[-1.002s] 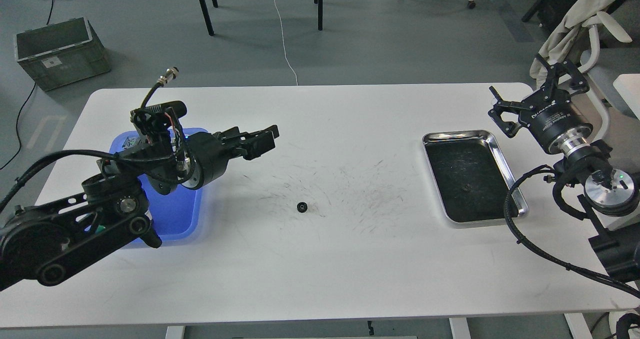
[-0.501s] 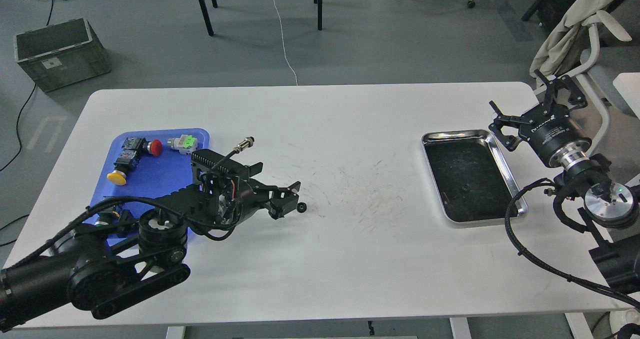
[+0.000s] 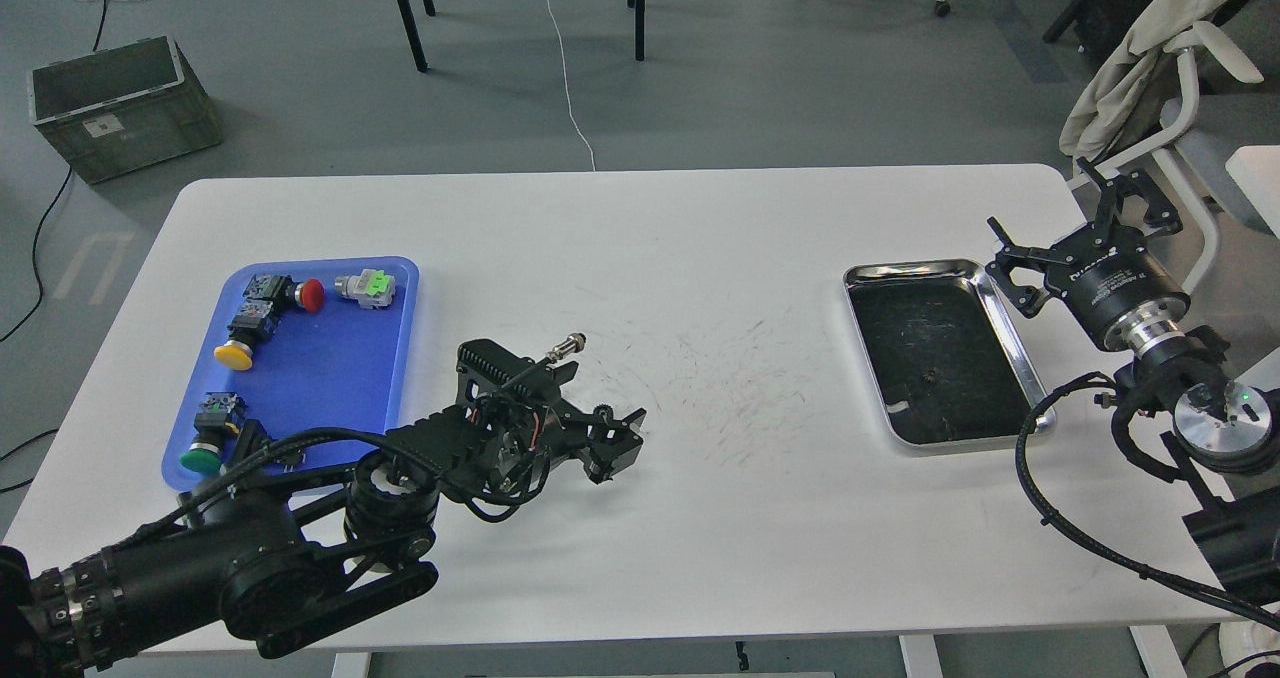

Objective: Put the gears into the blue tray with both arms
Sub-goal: 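Grasp the black gear on the table with the left gripper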

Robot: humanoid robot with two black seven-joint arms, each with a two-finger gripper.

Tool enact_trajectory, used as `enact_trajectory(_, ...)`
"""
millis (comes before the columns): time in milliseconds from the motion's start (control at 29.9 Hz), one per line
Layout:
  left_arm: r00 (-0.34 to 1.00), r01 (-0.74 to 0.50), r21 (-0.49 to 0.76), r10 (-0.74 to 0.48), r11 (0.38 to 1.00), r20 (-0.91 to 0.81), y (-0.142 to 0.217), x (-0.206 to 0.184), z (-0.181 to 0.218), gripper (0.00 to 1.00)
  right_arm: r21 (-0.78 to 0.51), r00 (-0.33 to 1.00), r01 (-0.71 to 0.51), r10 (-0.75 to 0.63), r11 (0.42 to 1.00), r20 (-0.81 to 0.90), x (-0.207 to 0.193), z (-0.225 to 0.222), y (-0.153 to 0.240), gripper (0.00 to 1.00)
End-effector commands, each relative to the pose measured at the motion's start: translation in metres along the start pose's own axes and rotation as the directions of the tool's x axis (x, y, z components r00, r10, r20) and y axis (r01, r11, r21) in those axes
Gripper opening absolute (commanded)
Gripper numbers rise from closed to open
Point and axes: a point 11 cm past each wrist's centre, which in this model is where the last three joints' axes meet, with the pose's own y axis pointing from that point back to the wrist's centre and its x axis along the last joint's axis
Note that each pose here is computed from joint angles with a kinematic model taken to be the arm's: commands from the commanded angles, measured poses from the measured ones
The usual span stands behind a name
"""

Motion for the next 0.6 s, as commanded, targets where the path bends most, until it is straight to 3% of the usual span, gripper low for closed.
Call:
enact_trajectory(0,1.0,0.015,0.001,-0.015,1.0,0.005,-0.003,-0.01,0.003,0.86,-0.001,1.0,-0.003,0.003,1.0,0.001,0.001,0.001,0.001,0.95)
enact_trajectory(167,1.0,0.028,-0.002,-0.028,1.0,0.008,-0.007,-0.019,0.01,0.79,0.0,1.0,-0.006,0.006,1.0,0.002,0.002,0.001,0.002,0.95)
enact_trajectory(301,0.999,0.036,-0.008,-0.036,0.999,-0.005,-0.007,-0.024,0.014,0.68,0.0,1.0,-0.017,0.017,1.0,0.002,0.006,0.001,0.002,0.95)
enact_trajectory(367,0.999,0.04,-0.004,-0.04,0.999,-0.007,-0.007,-0.027,0.014,0.57,-0.002,1.0,-0.02,0.02,1.0,0.002,0.007,0.002,0.003,0.95)
enact_trajectory(568,0.999,0.041,0.006,-0.04,0.999,-0.009,-0.007,-0.027,0.01,0.51,-0.002,1.0,-0.02,0.02,1.0,0.002,0.007,0.002,0.003,0.95)
